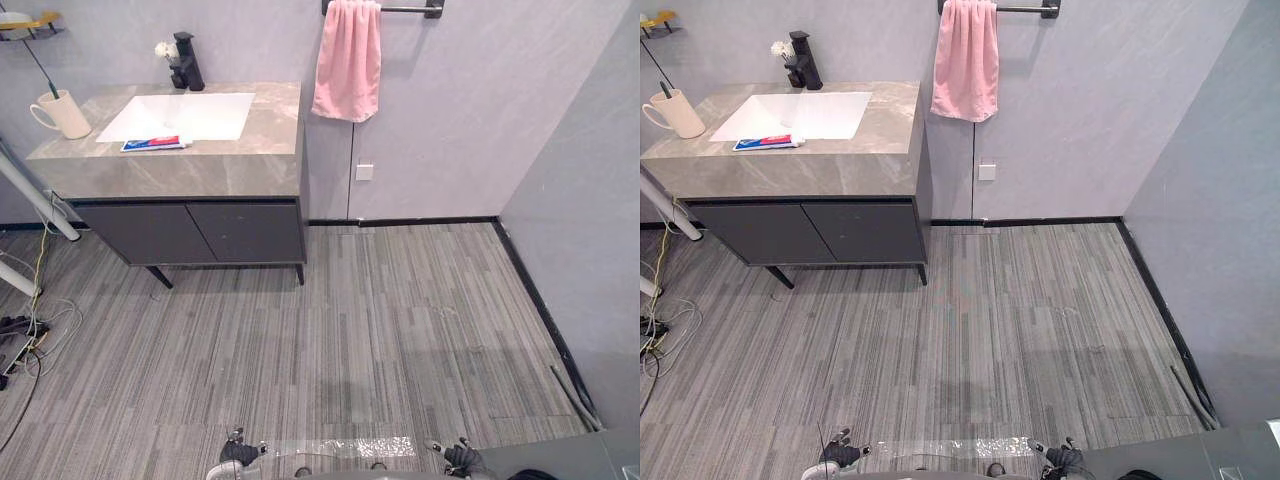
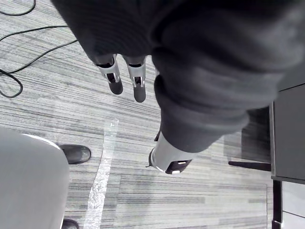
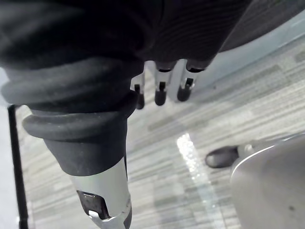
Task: Organize washtable
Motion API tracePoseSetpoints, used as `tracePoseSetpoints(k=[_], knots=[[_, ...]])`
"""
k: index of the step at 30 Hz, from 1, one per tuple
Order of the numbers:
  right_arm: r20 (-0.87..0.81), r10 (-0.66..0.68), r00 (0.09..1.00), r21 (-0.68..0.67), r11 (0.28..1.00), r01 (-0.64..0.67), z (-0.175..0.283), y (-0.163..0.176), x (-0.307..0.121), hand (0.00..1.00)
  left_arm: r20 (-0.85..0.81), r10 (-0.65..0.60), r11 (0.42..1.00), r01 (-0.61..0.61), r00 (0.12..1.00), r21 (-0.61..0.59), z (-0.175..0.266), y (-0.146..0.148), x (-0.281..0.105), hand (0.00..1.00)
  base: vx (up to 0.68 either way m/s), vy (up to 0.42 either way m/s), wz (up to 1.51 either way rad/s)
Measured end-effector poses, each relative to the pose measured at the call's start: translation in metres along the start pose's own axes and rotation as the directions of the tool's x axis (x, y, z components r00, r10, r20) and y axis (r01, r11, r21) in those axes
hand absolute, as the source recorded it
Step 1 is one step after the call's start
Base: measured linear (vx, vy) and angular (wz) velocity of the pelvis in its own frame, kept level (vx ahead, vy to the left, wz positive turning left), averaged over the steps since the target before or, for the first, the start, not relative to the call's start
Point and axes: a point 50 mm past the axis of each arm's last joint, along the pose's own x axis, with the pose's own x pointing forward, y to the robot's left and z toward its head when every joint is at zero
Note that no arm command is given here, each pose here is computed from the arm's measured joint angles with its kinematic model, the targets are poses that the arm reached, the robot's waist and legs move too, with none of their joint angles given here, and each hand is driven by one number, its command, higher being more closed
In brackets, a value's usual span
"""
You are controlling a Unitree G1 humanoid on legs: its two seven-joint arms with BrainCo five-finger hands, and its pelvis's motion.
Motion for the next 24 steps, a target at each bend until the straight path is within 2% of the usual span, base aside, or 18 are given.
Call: tracePoseSetpoints(k=[12, 21, 24], knots=[[-0.009, 0.029, 1.000, -0.006, 1.000, -0.029, 0.000, 0.004, 0.001, 0.00, 0.004, -0.036, 0.998, 0.036, 0.999, 0.047, 0.003, -0.007, 0.001, 0.00, 0.01, -0.014, -0.01], [0.014, 0.037, 0.999, 0.016, 0.999, -0.037, 0.005, 0.008, 0.001, 0.00, 0.019, -0.043, 0.999, 0.042, 0.999, 0.034, 0.012, -0.011, 0.002, 0.00, -0.02, -0.056, -0.09], [0.038, 0.051, 0.998, 0.031, 0.998, -0.052, 0.008, 0.013, -0.002, 0.00, 0.073, -0.037, 0.999, 0.036, 0.997, 0.015, 0.025, -0.010, 0.003, 0.00, 0.12, -0.117, -0.12]])
